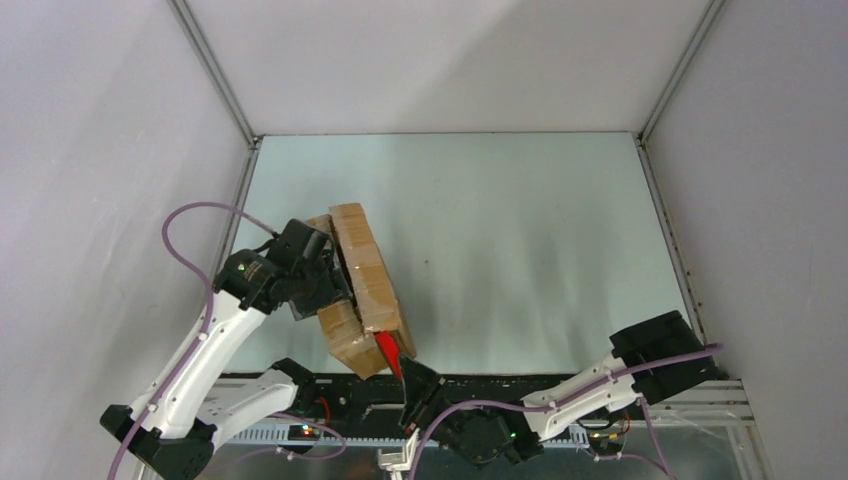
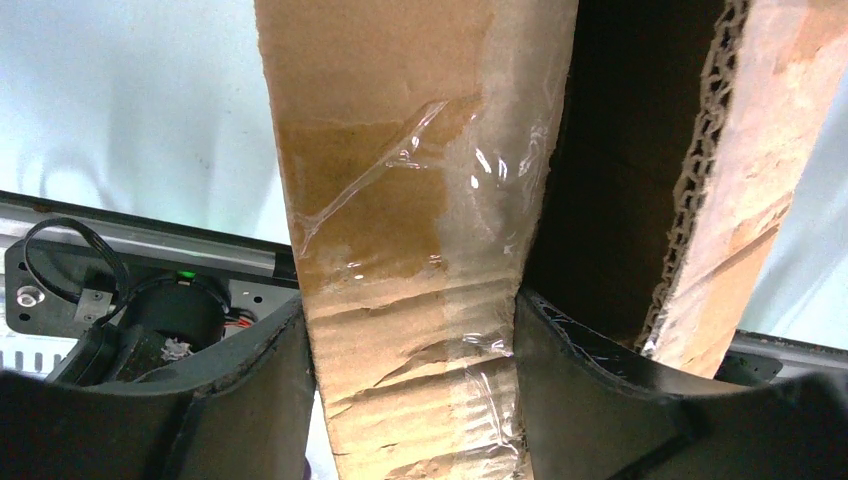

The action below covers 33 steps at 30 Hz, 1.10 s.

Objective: Unpack the express box
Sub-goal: Cut the express box at the center of the board.

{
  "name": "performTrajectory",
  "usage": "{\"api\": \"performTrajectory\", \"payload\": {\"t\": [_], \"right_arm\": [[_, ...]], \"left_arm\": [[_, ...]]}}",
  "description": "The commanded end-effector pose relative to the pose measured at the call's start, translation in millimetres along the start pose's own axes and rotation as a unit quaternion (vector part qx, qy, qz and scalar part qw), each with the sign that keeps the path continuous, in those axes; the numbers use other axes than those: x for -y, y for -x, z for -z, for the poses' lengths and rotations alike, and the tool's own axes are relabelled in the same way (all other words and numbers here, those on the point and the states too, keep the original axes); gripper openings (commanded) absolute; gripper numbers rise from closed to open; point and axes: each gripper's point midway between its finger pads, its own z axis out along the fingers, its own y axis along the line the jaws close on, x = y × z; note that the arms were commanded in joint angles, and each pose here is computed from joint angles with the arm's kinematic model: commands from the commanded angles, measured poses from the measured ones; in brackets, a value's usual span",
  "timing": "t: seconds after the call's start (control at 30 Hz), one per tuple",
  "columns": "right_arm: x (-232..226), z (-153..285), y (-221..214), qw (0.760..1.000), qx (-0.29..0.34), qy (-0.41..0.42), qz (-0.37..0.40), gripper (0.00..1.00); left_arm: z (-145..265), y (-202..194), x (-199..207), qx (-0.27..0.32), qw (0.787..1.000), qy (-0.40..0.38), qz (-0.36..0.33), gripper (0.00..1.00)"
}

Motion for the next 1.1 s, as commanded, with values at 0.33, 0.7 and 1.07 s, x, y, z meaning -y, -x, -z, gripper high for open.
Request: {"api": "performTrajectory", "payload": {"t": [0.33, 0.7, 1.07], "right_arm": [[49, 11, -4, 0.98, -0.02, -0.052, -0.19, 0.0], [117, 13, -1, 0.867, 0.01, -0.107, -0.486, 0.0], [129, 29, -15, 0.692, -0.012, -0.09, -0.716, 0.0]], "left_arm": [[33, 14, 25, 0.028, 0.996, -0.078, 0.02, 0.85], [35, 9, 16, 0.026, 0.997, -0.065, 0.026, 0.99], [26, -7, 17, 0.005, 0.998, -0.062, 0.023, 1.0]]}}
